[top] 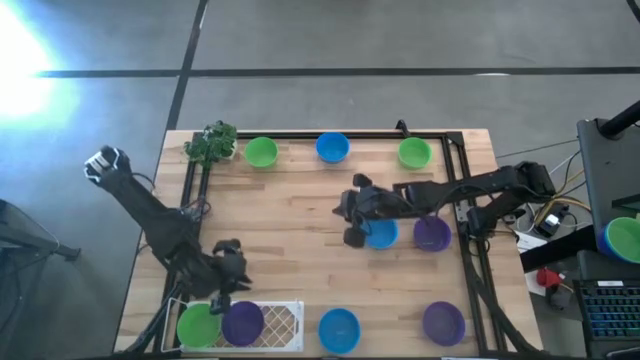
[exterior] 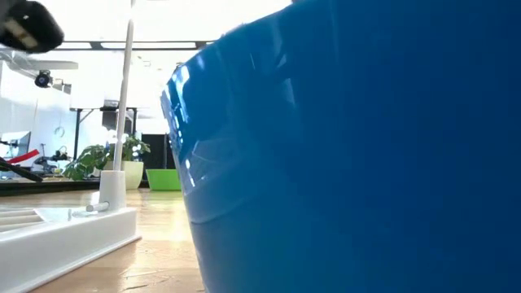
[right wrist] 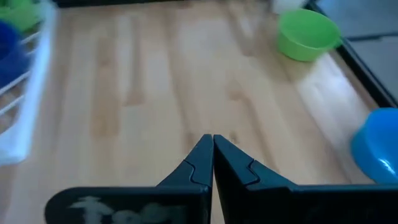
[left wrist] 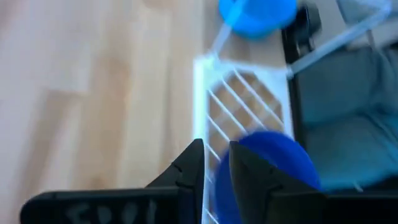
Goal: Pick & Place Mini bowls
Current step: Put the middle light blue bowl on the shelf
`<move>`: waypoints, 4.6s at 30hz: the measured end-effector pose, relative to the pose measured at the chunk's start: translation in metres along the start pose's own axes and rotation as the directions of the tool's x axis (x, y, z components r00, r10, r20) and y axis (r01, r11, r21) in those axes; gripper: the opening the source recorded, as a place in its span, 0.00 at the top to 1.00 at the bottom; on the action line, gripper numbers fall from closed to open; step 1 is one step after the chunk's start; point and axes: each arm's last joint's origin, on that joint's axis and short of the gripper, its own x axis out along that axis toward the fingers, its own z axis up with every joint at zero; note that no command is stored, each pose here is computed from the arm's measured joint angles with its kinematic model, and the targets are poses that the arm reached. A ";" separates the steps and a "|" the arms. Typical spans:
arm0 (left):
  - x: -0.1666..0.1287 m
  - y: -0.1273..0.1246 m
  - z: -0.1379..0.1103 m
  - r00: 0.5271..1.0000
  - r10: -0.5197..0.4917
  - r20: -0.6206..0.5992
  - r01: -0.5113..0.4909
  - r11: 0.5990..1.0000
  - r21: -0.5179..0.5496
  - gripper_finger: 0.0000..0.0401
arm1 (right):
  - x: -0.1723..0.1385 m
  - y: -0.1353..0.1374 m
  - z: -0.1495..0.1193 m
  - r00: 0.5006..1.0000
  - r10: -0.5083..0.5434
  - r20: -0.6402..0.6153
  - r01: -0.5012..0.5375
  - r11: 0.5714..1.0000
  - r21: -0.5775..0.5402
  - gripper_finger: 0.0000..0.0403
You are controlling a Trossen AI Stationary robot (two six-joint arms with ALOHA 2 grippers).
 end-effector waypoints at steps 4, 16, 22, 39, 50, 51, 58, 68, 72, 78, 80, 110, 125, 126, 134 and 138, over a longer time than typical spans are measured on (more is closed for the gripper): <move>-0.012 0.007 0.006 0.982 0.097 0.161 -0.103 0.994 0.030 0.83 | 0.005 -0.028 0.004 0.999 -0.049 -0.004 0.049 0.997 0.065 0.98; -0.025 0.019 0.017 0.711 0.458 0.533 -0.472 0.873 -0.121 0.83 | 0.010 -0.115 -0.001 0.995 -0.036 -0.088 0.060 0.958 0.281 0.98; -0.018 0.019 0.016 0.650 0.511 0.562 -0.561 0.822 -0.098 0.83 | 0.005 -0.121 -0.024 0.945 -0.026 -0.326 0.146 0.926 0.349 0.98; -0.029 0.024 0.021 0.410 0.621 0.668 -0.766 0.632 -0.117 0.83 | -0.025 -0.079 -0.043 0.823 0.112 -0.557 0.154 0.900 0.407 0.98; -0.037 0.025 0.023 0.409 0.619 0.671 -0.765 0.633 -0.117 0.83 | -0.030 -0.079 -0.055 0.750 0.090 -0.655 0.272 0.861 0.430 0.90; -0.037 0.025 0.023 0.410 0.619 0.670 -0.766 0.633 -0.116 0.83 | -0.030 -0.079 -0.057 0.746 0.090 -0.660 0.284 0.854 0.437 0.88; -0.037 0.025 0.023 0.411 0.618 0.670 -0.766 0.633 -0.114 0.83 | -0.030 -0.080 -0.074 0.682 0.061 -0.729 0.415 0.789 0.454 0.76; -0.036 0.025 0.022 0.411 0.618 0.670 -0.766 0.632 -0.113 0.83 | -0.020 -0.080 -0.096 0.676 0.061 -0.735 0.432 0.774 0.462 0.74; -0.036 0.025 0.022 0.411 0.618 0.670 -0.767 0.632 -0.112 0.83 | -0.016 -0.080 -0.099 0.696 0.062 -0.715 0.419 0.774 0.475 0.76; -0.036 0.025 0.022 0.411 0.618 0.670 -0.768 0.631 -0.110 0.83 | -0.010 -0.080 -0.107 0.674 0.065 -0.736 0.432 0.774 0.463 0.78; -0.036 0.025 0.022 0.411 0.618 0.670 -0.769 0.630 -0.110 0.83 | -0.009 -0.080 -0.107 0.676 0.065 -0.734 0.430 0.775 0.464 0.78; -0.036 0.026 0.022 0.411 0.618 0.669 -0.770 0.629 -0.108 0.83 | 0.008 -0.077 -0.121 0.771 0.113 -0.627 0.306 0.797 0.520 0.87; -0.036 0.026 0.022 0.411 0.618 0.669 -0.781 0.618 -0.091 0.83 | 0.011 -0.078 -0.069 0.907 0.080 -0.414 0.155 0.851 0.502 0.98; -0.036 0.026 0.022 0.411 0.618 0.669 -0.781 0.618 -0.091 0.83 | 0.010 -0.078 -0.061 0.917 0.072 -0.391 0.145 0.856 0.497 0.98; -0.036 0.026 0.022 0.411 0.618 0.670 -0.781 0.618 -0.091 0.83 | 0.005 -0.078 -0.020 0.957 0.074 -0.280 0.065 0.888 0.455 0.98; -0.036 0.026 0.022 0.411 0.618 0.670 -0.781 0.618 -0.091 0.83 | 0.020 -0.077 -0.006 0.957 0.075 -0.280 0.049 0.909 0.414 0.98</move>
